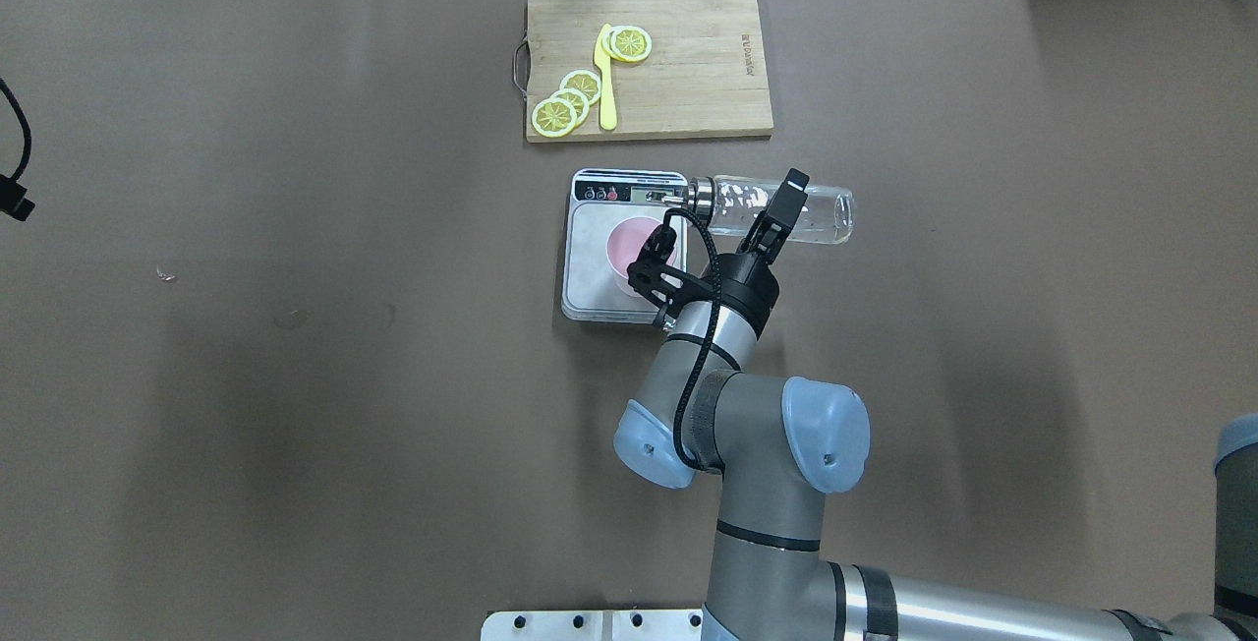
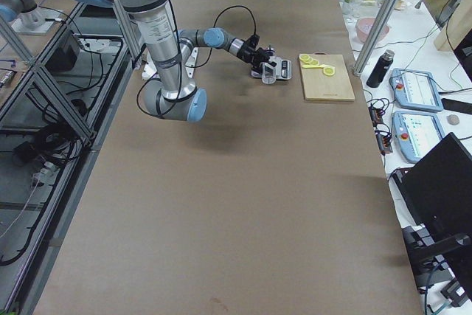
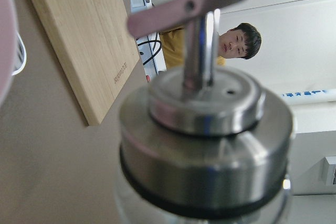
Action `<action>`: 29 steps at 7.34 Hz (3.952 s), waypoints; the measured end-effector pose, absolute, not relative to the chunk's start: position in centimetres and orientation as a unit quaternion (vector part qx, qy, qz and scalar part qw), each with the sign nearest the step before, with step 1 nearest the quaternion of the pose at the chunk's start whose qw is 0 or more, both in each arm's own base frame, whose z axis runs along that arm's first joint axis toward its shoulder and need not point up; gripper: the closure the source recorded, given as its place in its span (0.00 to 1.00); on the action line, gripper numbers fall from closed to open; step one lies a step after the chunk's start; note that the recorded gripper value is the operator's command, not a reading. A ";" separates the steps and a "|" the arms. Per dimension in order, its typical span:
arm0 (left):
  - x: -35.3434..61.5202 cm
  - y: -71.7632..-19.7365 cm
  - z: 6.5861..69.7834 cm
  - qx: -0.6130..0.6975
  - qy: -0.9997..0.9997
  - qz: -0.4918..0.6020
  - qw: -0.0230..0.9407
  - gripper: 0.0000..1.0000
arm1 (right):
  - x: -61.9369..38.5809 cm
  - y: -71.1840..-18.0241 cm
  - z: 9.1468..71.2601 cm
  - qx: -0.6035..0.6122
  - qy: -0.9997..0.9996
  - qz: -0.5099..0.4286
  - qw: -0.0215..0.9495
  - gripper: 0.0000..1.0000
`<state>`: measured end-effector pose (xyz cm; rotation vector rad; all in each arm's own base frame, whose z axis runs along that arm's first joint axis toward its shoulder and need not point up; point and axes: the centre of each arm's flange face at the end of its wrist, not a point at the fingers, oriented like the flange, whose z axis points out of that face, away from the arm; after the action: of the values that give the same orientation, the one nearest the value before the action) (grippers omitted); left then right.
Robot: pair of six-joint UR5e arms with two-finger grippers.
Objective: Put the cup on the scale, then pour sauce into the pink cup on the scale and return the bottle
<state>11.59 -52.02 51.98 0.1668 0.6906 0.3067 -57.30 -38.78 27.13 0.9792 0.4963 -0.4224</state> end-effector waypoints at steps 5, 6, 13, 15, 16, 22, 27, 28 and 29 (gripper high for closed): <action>11.5 -51.8 52.3 0.078 0.336 0.149 0.927 0.03 | -57.3 -39.0 27.5 0.464 0.253 -0.206 0.824 1.00; 11.5 -51.8 52.4 0.078 0.336 0.149 0.927 0.03 | -57.4 -39.0 27.6 0.465 0.256 -0.208 0.822 1.00; 11.5 -51.7 52.4 0.078 0.336 0.149 0.927 0.03 | -56.7 -40.1 27.5 0.476 0.271 -0.200 0.812 1.00; 11.5 -51.7 52.3 0.078 0.336 0.149 0.927 0.03 | -56.3 -40.5 27.5 0.481 0.276 -0.197 0.809 1.00; 11.5 -51.7 52.3 0.078 0.336 0.149 0.927 0.03 | -56.2 -40.5 27.5 0.482 0.278 -0.197 0.807 1.00; 11.4 -51.5 52.7 0.075 0.336 0.148 0.927 0.03 | -56.2 -40.4 27.5 0.484 0.298 -0.207 0.796 1.00; 11.3 -51.5 52.8 0.075 0.336 0.147 0.928 0.03 | -56.8 -39.3 28.0 0.491 0.302 -0.217 0.788 1.00; 11.3 -51.5 52.8 0.074 0.336 0.147 0.927 0.03 | -56.8 -39.3 28.2 0.493 0.305 -0.218 0.785 1.00; 11.3 -51.5 52.8 0.074 0.336 0.147 0.927 0.03 | -56.8 -39.3 28.3 0.494 0.307 -0.219 0.784 1.00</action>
<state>11.33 -51.50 52.77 0.1525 0.6887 0.3010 -56.76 -39.29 28.30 1.0653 0.6621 -0.4718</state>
